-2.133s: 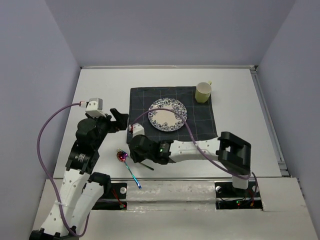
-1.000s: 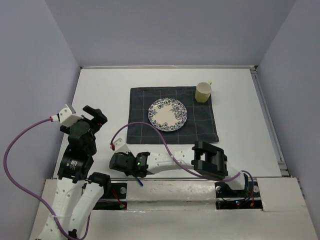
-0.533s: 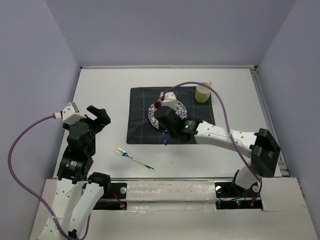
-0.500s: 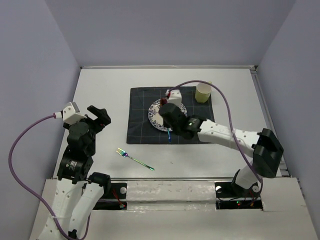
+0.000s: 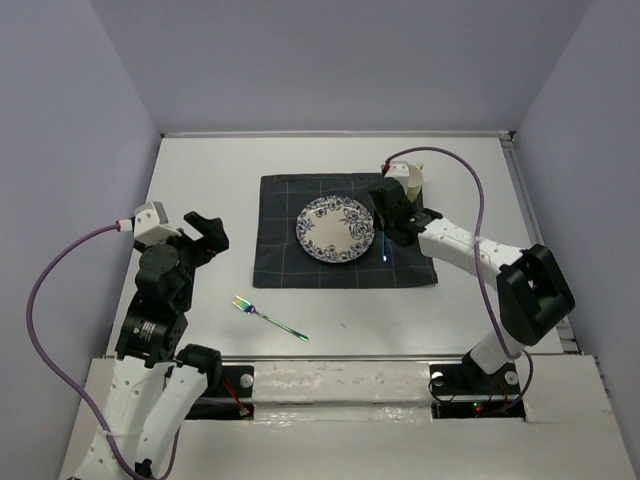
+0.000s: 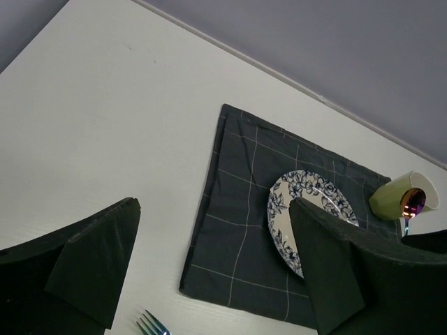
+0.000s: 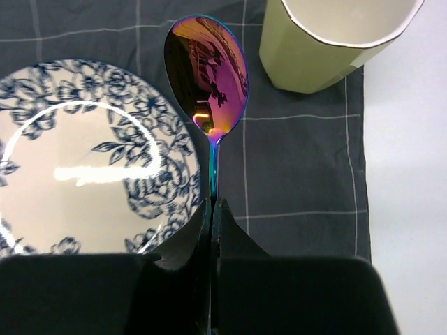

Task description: Set the dinner table for one person

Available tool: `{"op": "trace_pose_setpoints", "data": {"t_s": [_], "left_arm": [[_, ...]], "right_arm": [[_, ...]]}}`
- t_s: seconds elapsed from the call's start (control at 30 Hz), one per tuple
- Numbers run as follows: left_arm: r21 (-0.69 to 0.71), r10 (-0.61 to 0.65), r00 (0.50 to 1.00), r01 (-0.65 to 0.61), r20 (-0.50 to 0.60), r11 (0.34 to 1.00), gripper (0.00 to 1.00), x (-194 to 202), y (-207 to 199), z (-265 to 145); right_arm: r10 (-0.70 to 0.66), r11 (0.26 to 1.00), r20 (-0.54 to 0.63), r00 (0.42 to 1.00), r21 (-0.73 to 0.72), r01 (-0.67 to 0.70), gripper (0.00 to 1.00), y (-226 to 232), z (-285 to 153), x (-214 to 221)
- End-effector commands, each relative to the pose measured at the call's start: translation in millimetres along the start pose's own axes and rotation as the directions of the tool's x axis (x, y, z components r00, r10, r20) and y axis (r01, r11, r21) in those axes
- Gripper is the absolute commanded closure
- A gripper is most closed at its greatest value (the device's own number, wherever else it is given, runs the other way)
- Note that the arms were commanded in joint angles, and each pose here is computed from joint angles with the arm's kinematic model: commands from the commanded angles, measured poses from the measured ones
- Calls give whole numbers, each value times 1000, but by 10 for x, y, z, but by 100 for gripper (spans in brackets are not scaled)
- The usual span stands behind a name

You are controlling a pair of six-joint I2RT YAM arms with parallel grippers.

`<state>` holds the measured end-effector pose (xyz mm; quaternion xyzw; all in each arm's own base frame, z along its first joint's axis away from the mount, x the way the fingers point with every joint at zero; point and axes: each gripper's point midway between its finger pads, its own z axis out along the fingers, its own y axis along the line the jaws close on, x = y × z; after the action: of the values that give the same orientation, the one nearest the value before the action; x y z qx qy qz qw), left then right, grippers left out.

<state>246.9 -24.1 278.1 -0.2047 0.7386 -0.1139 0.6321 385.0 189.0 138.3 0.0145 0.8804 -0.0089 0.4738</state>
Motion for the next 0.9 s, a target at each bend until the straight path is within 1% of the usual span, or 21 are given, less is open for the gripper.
{"op": "trace_pose_setpoints", "data": {"t_s": [0.0,0.23,0.47,0.73,0.77,0.8,0.83,0.87], "left_arm": [[37,16,1000,-17,19,999,1,-26,-71,17],[43,19,1000,-19,15,999,1,-18,-88,20],[50,22,1000,-22,6,999,1,8,-106,34],[49,21,1000,-21,13,999,1,-5,-98,22],[51,22,1000,-23,14,998,1,-7,-102,22],[53,20,1000,-21,14,998,1,-12,-110,27],[52,22,1000,-22,10,998,1,-1,-111,35],[49,25,1000,-25,7,998,1,7,-106,41]], "right_arm": [[-4,999,15,1000,-40,4,100,71,246,-102],[12,1000,-45,999,-9,-12,100,-11,554,102],[42,999,-81,996,5,-42,100,-78,777,206],[47,999,-125,991,10,-46,100,-80,902,369],[48,999,-133,990,13,-47,98,-89,903,402],[49,999,-135,990,16,-47,92,-97,899,416],[49,999,-134,990,19,-47,88,-104,896,415],[50,999,-130,990,17,-49,79,-106,879,395]]}}
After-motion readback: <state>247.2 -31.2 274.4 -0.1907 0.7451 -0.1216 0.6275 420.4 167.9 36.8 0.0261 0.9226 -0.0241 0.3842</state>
